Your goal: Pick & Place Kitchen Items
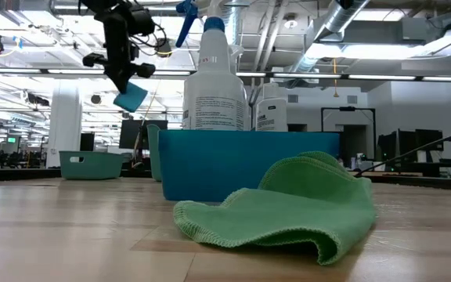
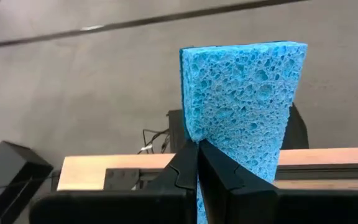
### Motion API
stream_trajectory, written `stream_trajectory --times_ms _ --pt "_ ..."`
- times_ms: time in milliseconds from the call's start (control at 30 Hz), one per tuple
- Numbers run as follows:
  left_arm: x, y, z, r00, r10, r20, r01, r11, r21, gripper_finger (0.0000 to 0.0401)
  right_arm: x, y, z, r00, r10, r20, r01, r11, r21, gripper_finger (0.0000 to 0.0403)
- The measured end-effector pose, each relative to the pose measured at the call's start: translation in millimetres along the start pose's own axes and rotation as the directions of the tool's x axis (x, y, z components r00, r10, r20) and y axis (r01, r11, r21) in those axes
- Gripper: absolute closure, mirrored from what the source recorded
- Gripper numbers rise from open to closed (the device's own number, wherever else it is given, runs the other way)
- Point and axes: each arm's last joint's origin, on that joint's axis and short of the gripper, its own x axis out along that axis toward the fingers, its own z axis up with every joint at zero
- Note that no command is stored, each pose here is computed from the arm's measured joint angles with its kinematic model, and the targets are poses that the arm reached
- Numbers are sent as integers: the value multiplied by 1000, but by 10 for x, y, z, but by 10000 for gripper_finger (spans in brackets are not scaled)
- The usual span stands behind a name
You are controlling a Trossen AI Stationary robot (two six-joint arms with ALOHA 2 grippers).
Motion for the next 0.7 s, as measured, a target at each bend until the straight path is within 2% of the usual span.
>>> stream_trajectory --times_ms 200,367,500,700 --pt "124 238 -40 990 9 -139 -8 1000 7 401 10 -29 13 1000 -3 -2 3 1000 -7 271" --pt "82 149 -138 981 -9 -194 17 999 38 401 52 -18 5 1000 -7 -7 7 1000 -24 271" --pt "34 124 -243 966 45 -255 -49 999 -11 401 83 -7 6 1000 -7 -6 6 999 -39 271" --pt "-34 12 -549 926 107 -362 -105 994 26 401 190 33 -9 1000 13 -21 -14 998 -67 271"
